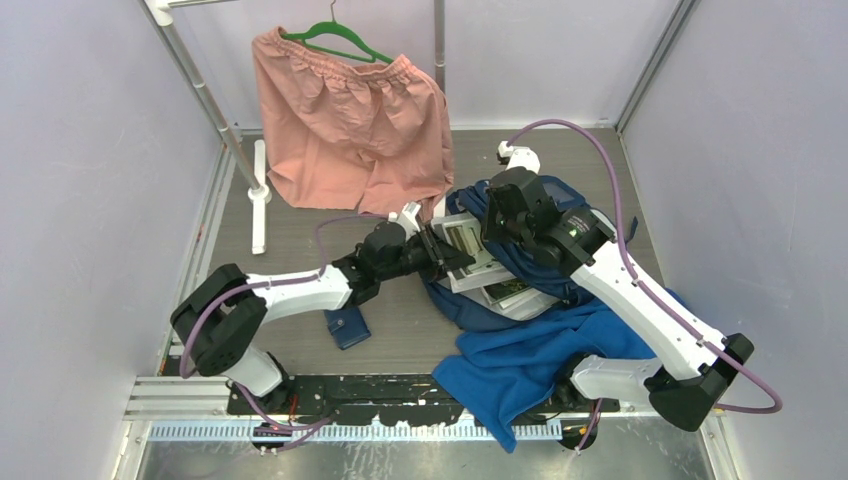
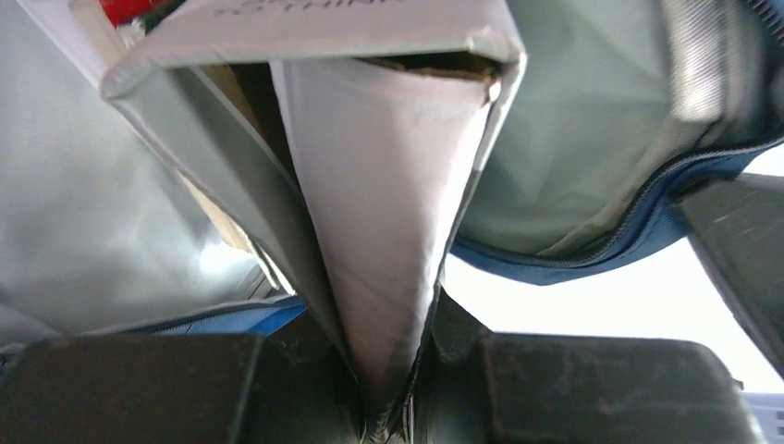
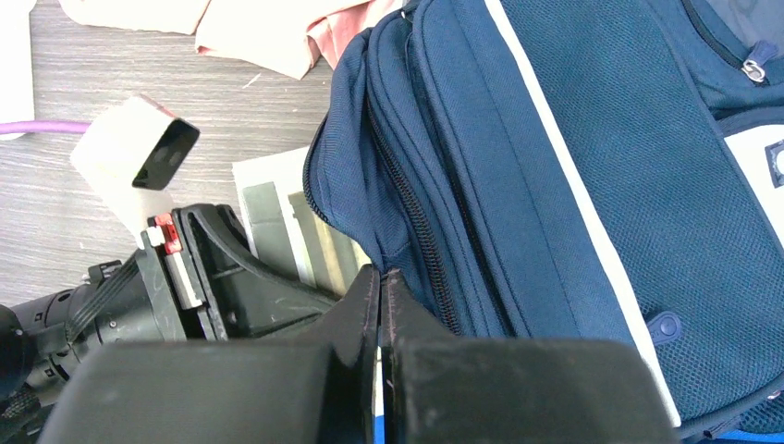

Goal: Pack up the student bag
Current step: Place the book in the student bag.

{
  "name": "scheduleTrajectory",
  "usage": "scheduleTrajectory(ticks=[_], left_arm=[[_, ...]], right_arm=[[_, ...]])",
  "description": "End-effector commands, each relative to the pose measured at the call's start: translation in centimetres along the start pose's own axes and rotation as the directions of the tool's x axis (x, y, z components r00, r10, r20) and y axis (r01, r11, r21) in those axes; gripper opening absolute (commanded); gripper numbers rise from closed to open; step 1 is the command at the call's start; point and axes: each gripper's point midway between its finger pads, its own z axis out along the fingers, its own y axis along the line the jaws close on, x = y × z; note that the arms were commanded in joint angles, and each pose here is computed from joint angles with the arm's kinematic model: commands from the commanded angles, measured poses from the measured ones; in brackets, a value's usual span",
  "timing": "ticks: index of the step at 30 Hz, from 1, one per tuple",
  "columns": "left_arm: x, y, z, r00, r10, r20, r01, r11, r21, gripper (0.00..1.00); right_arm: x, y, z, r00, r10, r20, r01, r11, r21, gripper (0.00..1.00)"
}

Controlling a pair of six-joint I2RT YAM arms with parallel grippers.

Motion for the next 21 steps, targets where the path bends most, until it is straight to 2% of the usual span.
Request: scheduleTrajectory(ticks=[1, 5, 10, 14, 16, 21], left_arm=[[-3.0, -2.3, 0.4, 0.991, -0.017, 0.132, 0.002, 0.993, 0.114, 0.12], [-4.2, -2.1, 1.0, 0.980, -0.053, 0.190, 0.025, 0.989, 0.146, 0.07], [-2.0, -3.6, 3.9, 0.996, -0.020, 0.088, 0.005, 0.985, 0.173, 0.11], [1.7, -3.3, 6.8, 0.997, 0.058, -0.058, -0.049, 0.988, 0.146, 0.23], [2.9, -2.4, 7.4, 0.992, 0.063, -0.109, -0.049, 0.991, 0.126, 0.34], [3.5, -1.2, 6.4, 0.988, 0.088, -0.129, -0.079, 0.994, 0.080, 0.67]], right_arm=[[-3.6, 1.2, -1.7, 0.985, 0.103, 0.137, -0.092, 0.993, -0.080, 0.01], [-3.4, 1.2, -1.7, 0.986, 0.105, 0.133, -0.095, 0.992, -0.077, 0.01], [-3.4, 1.3, -1.8, 0.985, 0.112, 0.130, -0.102, 0.991, -0.085, 0.01], [-3.3, 1.1, -1.7, 0.985, 0.113, 0.131, -0.104, 0.991, -0.079, 0.01], [-3.3, 1.1, -1.7, 0.985, 0.113, 0.131, -0.103, 0.992, -0.078, 0.01], [-3.2, 0.8, -1.7, 0.985, 0.107, 0.136, -0.098, 0.993, -0.068, 0.01]])
